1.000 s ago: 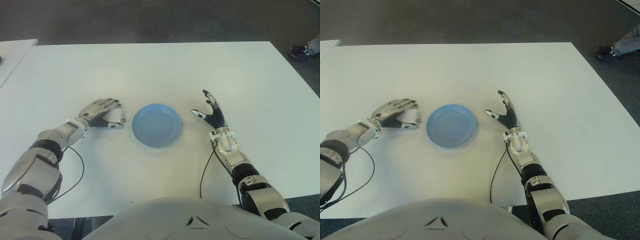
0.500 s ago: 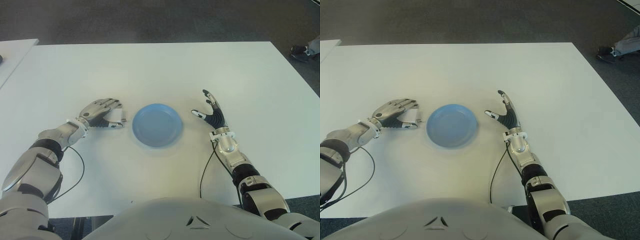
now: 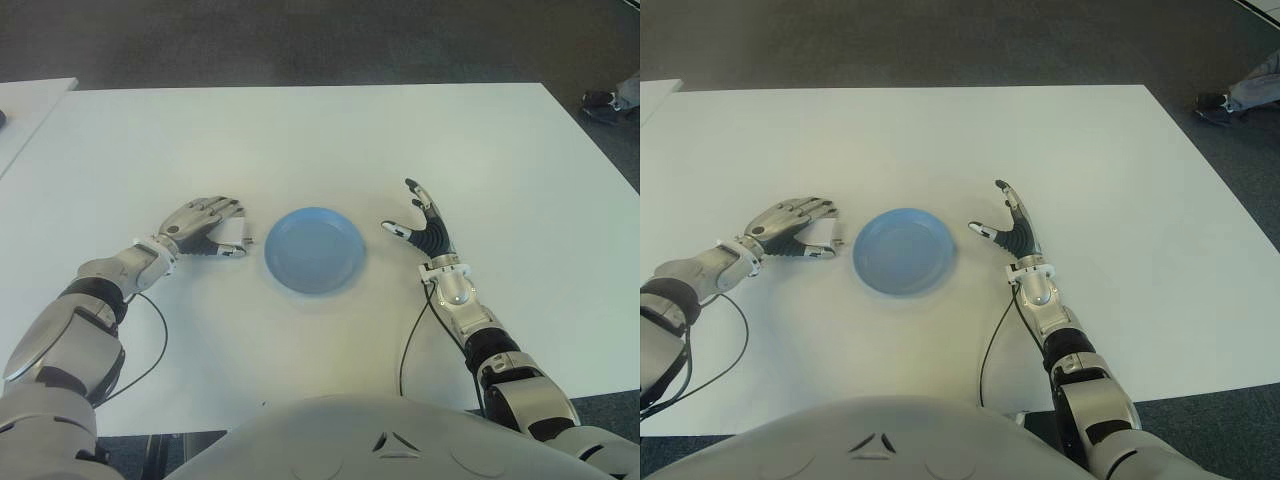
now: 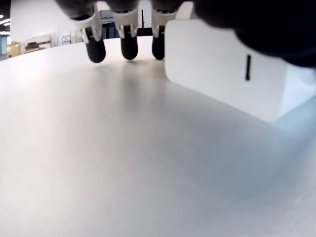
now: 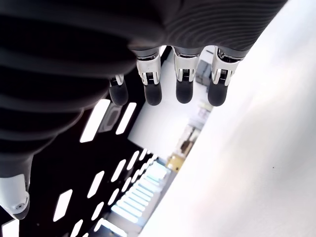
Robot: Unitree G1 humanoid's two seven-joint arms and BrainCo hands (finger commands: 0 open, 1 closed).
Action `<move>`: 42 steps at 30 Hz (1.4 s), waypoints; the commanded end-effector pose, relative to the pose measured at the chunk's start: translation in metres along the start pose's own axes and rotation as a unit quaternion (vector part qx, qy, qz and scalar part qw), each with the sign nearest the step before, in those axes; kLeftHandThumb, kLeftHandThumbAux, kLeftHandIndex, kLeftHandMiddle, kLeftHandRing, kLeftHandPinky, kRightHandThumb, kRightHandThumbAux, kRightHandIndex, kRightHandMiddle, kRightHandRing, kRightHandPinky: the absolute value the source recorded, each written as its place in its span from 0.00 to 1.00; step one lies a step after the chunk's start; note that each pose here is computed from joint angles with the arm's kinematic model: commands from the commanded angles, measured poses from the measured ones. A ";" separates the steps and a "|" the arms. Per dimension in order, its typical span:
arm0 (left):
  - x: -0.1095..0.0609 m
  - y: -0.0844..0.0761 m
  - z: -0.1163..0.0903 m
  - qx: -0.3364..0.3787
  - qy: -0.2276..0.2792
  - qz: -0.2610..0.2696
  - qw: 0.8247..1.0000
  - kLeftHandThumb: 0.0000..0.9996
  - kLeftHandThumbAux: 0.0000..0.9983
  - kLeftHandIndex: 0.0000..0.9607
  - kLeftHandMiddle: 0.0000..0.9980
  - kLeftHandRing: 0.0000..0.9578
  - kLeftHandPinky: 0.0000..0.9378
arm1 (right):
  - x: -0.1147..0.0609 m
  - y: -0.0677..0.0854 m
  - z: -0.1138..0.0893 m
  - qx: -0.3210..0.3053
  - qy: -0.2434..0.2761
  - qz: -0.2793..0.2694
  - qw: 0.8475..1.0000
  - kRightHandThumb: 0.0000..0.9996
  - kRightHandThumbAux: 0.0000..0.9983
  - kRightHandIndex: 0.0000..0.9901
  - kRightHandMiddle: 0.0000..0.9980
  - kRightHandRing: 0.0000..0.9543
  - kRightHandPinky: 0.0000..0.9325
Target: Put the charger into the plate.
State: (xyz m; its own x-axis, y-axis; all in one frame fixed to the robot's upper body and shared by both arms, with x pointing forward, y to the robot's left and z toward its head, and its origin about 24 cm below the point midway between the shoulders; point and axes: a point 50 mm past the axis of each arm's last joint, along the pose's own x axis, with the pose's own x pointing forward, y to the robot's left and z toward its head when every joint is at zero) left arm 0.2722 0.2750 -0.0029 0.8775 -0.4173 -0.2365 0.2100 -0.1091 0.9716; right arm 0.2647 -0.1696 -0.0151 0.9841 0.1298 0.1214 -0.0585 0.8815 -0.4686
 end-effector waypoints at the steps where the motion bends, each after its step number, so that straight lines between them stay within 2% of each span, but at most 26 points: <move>1: -0.008 -0.010 0.005 0.022 -0.007 0.040 0.999 0.44 0.22 0.15 0.19 0.17 0.22 | -0.051 0.025 -0.032 0.018 0.095 0.035 0.995 0.15 0.53 0.00 0.00 0.05 0.11; 2: -0.008 -0.010 0.005 0.027 -0.007 0.058 0.998 0.47 0.26 0.25 0.33 0.32 0.36 | -0.050 0.025 -0.032 0.018 0.095 0.035 0.995 0.15 0.53 0.00 0.00 0.05 0.11; 3: -0.011 -0.012 0.007 0.036 -0.006 0.084 0.996 0.50 0.28 0.31 0.43 0.42 0.45 | -0.050 0.025 -0.032 0.017 0.095 0.035 0.995 0.15 0.53 0.00 0.00 0.05 0.11; 4: -0.012 -0.013 0.009 0.045 -0.007 0.109 0.993 0.52 0.35 0.39 0.50 0.50 0.54 | -0.050 0.025 -0.032 0.017 0.095 0.035 0.995 0.15 0.53 0.00 0.00 0.05 0.11; 7: -0.014 -0.015 0.011 0.057 -0.011 0.136 0.989 0.55 0.45 0.50 0.60 0.60 0.65 | -0.050 0.026 -0.032 0.017 0.095 0.036 0.995 0.15 0.53 0.00 0.00 0.05 0.10; 8: -0.015 -0.015 0.011 0.064 -0.008 0.154 0.986 0.56 0.46 0.52 0.61 0.61 0.66 | -0.050 0.026 -0.032 0.017 0.096 0.036 0.995 0.15 0.53 0.00 0.00 0.05 0.10; 10: -0.015 -0.015 0.012 0.075 -0.004 0.179 0.981 0.65 0.60 0.48 0.68 0.70 0.76 | -0.049 0.026 -0.032 0.017 0.097 0.037 0.994 0.14 0.51 0.00 0.00 0.05 0.11; 13: -0.016 -0.016 0.013 0.081 -0.004 0.193 0.978 0.69 0.66 0.47 0.74 0.76 0.83 | -0.049 0.026 -0.032 0.017 0.097 0.037 0.994 0.14 0.50 0.00 0.00 0.05 0.11; 16: -0.017 -0.015 0.015 0.083 -0.010 0.212 0.974 0.71 0.69 0.46 0.79 0.82 0.89 | -0.048 0.027 -0.031 0.017 0.098 0.038 0.994 0.14 0.50 0.00 0.00 0.05 0.11; 20: -0.018 -0.012 0.015 0.086 -0.030 0.233 0.968 0.72 0.70 0.46 0.86 0.88 0.93 | -0.048 0.027 -0.031 0.020 0.099 0.038 0.994 0.13 0.49 0.00 0.00 0.04 0.11; 26: -0.021 -0.006 0.015 0.084 -0.056 0.259 0.961 0.73 0.70 0.46 0.89 0.91 0.95 | -0.047 0.028 -0.030 0.024 0.099 0.036 0.994 0.13 0.50 0.00 0.00 0.04 0.12; 42: -0.027 0.005 0.016 0.078 -0.091 0.315 0.942 0.71 0.71 0.46 0.89 0.92 0.92 | -0.044 0.031 -0.030 0.035 0.111 0.032 0.993 0.09 0.48 0.00 0.01 0.08 0.13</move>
State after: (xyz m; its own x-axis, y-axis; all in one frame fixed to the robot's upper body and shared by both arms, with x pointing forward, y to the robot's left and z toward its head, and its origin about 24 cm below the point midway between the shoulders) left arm 0.2484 0.2709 0.0107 0.7280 -0.5634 0.3907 -0.4179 0.0871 0.9043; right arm 0.2657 -0.1704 -0.0159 0.9877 0.1227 0.0969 -0.0636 0.8814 -0.4681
